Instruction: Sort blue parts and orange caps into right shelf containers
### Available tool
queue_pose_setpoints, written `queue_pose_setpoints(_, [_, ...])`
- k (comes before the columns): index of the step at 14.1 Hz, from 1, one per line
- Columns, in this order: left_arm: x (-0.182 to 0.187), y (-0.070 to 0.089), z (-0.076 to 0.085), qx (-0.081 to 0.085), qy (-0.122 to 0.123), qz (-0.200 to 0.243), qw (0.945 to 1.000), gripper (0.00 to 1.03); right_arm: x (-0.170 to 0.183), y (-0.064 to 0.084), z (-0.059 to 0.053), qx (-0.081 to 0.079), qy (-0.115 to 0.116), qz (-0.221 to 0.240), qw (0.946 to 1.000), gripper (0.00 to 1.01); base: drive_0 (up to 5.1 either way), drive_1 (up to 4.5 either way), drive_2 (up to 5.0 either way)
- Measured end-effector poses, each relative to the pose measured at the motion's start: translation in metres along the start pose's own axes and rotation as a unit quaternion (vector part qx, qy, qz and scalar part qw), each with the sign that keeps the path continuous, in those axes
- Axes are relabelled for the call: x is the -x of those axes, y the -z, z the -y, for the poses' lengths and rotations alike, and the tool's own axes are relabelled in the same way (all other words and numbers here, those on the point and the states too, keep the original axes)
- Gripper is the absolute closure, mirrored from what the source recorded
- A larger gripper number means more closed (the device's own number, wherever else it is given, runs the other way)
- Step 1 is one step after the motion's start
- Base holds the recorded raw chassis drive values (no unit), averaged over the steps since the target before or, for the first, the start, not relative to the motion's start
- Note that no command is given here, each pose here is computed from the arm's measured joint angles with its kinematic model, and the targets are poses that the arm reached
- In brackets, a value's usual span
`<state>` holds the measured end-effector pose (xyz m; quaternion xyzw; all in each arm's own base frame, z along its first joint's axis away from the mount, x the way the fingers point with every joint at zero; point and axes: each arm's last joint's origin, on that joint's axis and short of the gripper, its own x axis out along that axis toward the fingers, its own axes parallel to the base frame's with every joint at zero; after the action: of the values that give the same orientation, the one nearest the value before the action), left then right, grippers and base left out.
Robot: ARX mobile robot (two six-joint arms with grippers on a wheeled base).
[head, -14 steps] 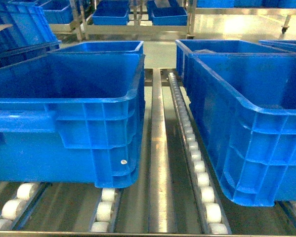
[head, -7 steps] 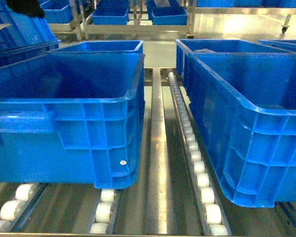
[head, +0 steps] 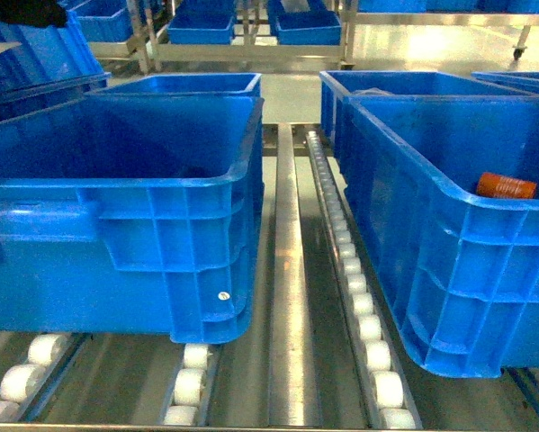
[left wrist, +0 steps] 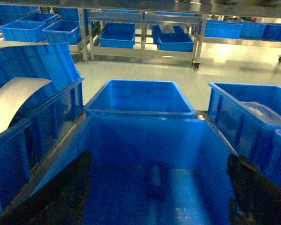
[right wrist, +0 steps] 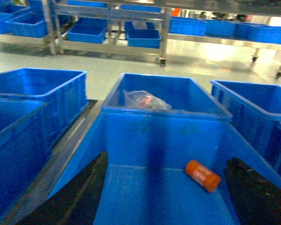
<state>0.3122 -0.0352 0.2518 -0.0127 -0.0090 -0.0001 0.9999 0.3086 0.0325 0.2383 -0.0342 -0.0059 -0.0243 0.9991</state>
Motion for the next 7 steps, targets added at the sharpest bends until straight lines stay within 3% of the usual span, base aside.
queue_pose_setpoints(1, [0.022, 0.011, -0.006, -0.003, 0.001, 0.000, 1.0000, 0.35, 0.021, 0.009, 0.006, -0.015, -0.022, 0.003, 0.9996, 0.35, 0.0, 0.00, 0.0])
queue_pose_setpoints(2, [0.037, 0.020, -0.011, -0.003, -0.001, -0.002, 1.0000, 0.47, 0.035, 0.017, 0.010, -0.022, -0.022, 0.001, 0.9995, 0.48, 0.0, 0.00, 0.0])
queue_pose_setpoints(5, [0.080, 0.044, -0.022, -0.004, -0.002, -0.011, 0.9999, 0.87, 0.077, 0.039, 0.020, -0.026, -0.024, -0.010, 0.9993, 0.88, 0.0, 0.00, 0.0])
queue_pose_setpoints(6, [0.091, 0.048, -0.024, -0.004, -0.001, -0.011, 0.9999, 0.99, 0.088, 0.043, 0.022, -0.026, -0.026, -0.008, 0.9993, 1.00, 0.0, 0.00, 0.0])
queue_pose_setpoints(7, [0.101, 0.053, -0.029, -0.004, 0.005, -0.012, 0.9999, 1.01, 0.097, 0.047, 0.031, -0.028, -0.028, -0.008, 0.9992, 0.99, 0.0, 0.00, 0.0])
